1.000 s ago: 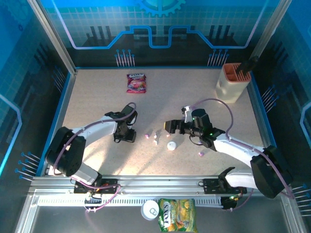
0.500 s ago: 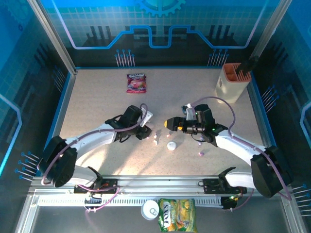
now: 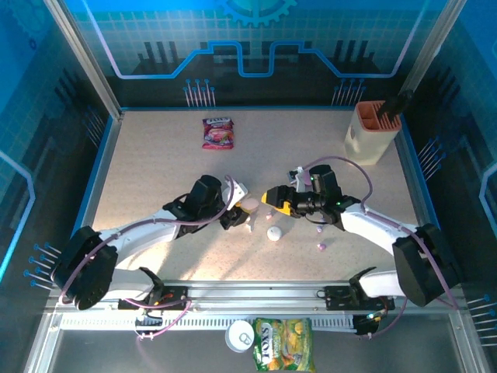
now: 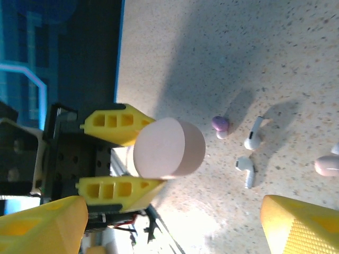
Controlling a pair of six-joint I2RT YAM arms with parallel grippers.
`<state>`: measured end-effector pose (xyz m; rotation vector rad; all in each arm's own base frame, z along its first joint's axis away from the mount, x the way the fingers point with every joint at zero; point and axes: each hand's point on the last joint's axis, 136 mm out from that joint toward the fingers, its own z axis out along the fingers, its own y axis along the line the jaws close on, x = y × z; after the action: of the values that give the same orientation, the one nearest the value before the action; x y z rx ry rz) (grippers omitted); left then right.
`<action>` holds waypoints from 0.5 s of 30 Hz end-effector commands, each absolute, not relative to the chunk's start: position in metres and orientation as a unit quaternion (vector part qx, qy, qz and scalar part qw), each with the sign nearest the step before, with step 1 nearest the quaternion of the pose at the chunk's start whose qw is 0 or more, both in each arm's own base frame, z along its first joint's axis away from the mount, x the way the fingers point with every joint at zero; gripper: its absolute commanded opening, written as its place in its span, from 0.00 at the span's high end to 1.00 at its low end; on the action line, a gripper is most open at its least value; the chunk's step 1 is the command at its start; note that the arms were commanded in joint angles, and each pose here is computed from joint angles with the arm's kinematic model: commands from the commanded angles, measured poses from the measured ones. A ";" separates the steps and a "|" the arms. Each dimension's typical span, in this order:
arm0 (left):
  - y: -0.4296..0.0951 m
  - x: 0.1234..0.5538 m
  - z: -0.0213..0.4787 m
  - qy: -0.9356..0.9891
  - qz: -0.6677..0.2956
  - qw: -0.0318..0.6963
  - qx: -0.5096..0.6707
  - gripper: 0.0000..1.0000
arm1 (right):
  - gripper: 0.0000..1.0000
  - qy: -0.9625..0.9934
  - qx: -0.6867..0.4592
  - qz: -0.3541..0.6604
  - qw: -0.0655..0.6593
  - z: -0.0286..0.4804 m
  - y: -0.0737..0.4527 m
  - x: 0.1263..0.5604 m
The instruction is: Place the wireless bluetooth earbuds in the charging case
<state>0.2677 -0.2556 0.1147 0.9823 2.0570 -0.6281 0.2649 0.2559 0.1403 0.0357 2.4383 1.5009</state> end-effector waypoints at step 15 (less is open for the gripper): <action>-0.284 0.256 0.165 0.719 -0.314 0.455 0.421 0.64 | 0.45 0.728 0.104 0.677 0.030 0.157 0.282 0.267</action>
<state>0.2592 -0.2772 0.1517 1.0196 1.8476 -0.7516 0.2718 0.2789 0.1394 0.3569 2.3255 1.9810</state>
